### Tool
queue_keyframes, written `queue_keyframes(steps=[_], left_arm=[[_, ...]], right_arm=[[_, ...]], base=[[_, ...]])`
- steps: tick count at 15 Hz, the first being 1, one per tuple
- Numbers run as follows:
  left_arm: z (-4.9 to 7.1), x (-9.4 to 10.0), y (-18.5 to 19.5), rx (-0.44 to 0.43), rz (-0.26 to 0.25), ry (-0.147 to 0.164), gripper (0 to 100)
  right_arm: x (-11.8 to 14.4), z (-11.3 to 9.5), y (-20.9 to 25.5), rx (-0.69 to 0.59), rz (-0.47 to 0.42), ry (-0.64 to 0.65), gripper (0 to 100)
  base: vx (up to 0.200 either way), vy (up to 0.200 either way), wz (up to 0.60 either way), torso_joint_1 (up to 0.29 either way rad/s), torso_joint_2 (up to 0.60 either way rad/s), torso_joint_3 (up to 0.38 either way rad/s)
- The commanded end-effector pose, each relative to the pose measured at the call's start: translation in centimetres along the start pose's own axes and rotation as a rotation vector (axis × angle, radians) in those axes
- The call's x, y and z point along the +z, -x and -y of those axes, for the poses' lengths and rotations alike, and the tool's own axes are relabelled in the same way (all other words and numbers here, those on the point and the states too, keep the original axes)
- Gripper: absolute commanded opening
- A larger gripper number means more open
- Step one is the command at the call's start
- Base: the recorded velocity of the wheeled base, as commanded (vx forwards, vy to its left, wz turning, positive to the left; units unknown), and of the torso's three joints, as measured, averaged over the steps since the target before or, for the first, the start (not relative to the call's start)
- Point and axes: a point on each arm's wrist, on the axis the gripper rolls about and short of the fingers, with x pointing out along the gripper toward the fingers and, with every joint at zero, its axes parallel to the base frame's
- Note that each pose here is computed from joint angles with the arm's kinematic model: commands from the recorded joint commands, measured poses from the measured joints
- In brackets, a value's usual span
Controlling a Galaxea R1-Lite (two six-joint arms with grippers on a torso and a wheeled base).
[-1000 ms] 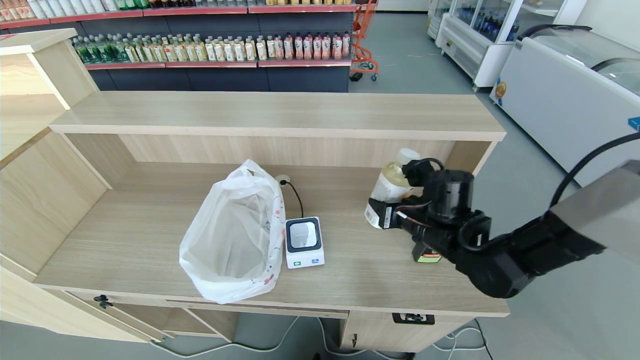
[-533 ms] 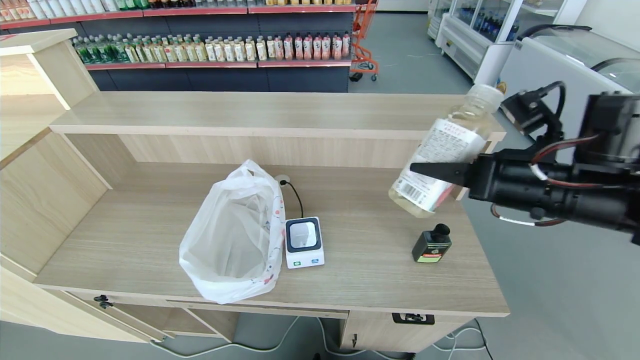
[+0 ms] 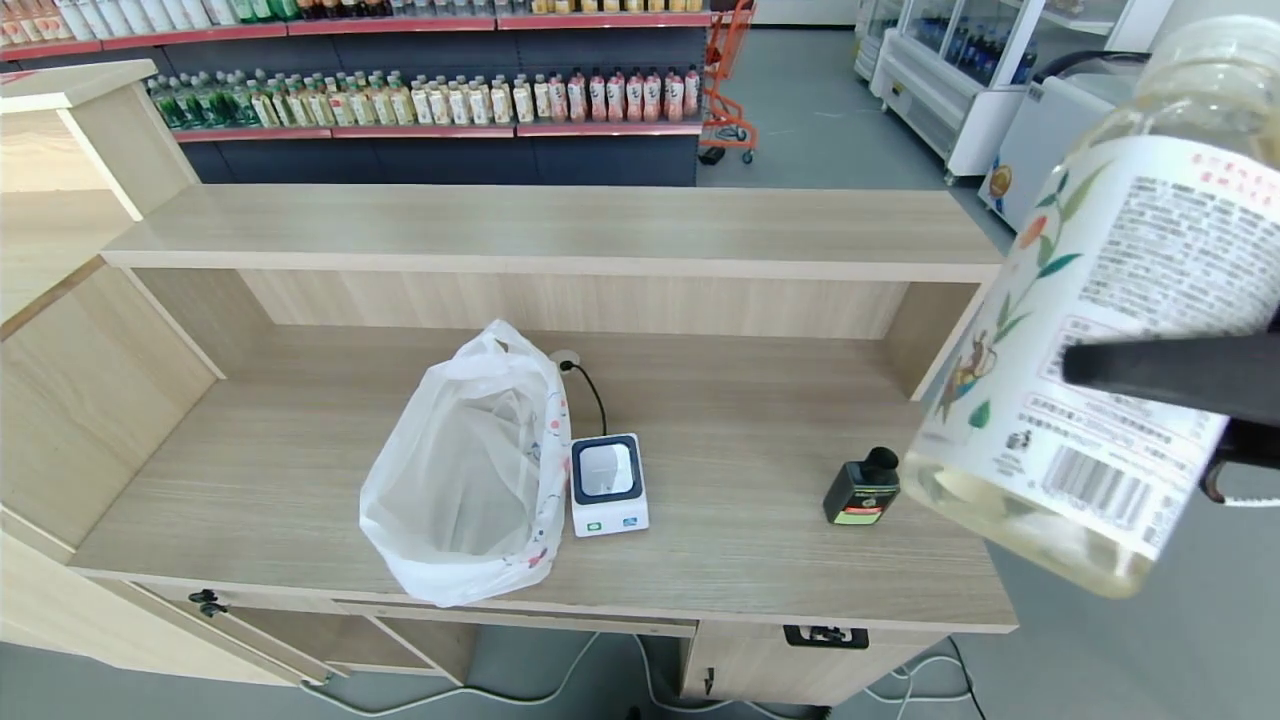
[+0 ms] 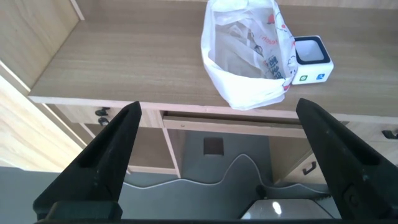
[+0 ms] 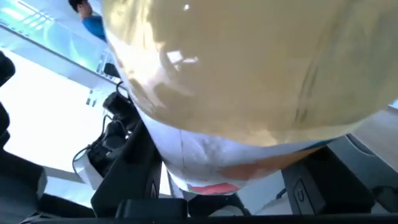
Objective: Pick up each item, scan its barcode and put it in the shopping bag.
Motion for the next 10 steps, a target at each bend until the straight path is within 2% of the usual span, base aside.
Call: queue_keyframes(steps=[1, 4, 7, 10], left_arm=[[0.0, 0.0, 0.0, 0.000, 0.001, 0.000, 100], [0.0, 0.0, 0.0, 0.000, -0.001, 0.000, 100], [0.0, 0.0, 0.0, 0.000, -0.001, 0.000, 100], [0.0, 0.0, 0.0, 0.000, -0.001, 0.000, 100]], right_arm=[[0.1, -2.0, 1.3, 0.066, -0.006, 0.010, 0], [0.1, -2.6, 1.6, 0.087, -0.030, -0.029, 0], [0.8, -4.5, 2.1, 0.141, -0.036, -0.167, 0], [0.9, -4.7, 2.1, 0.151, -0.042, -0.191, 0]], base=[[0.000, 0.000, 0.00, 0.000, 0.00, 0.000], [0.000, 0.000, 0.00, 0.000, 0.00, 0.000], [0.000, 0.000, 0.00, 0.000, 0.00, 0.000], [0.000, 0.000, 0.00, 0.000, 0.00, 0.000]])
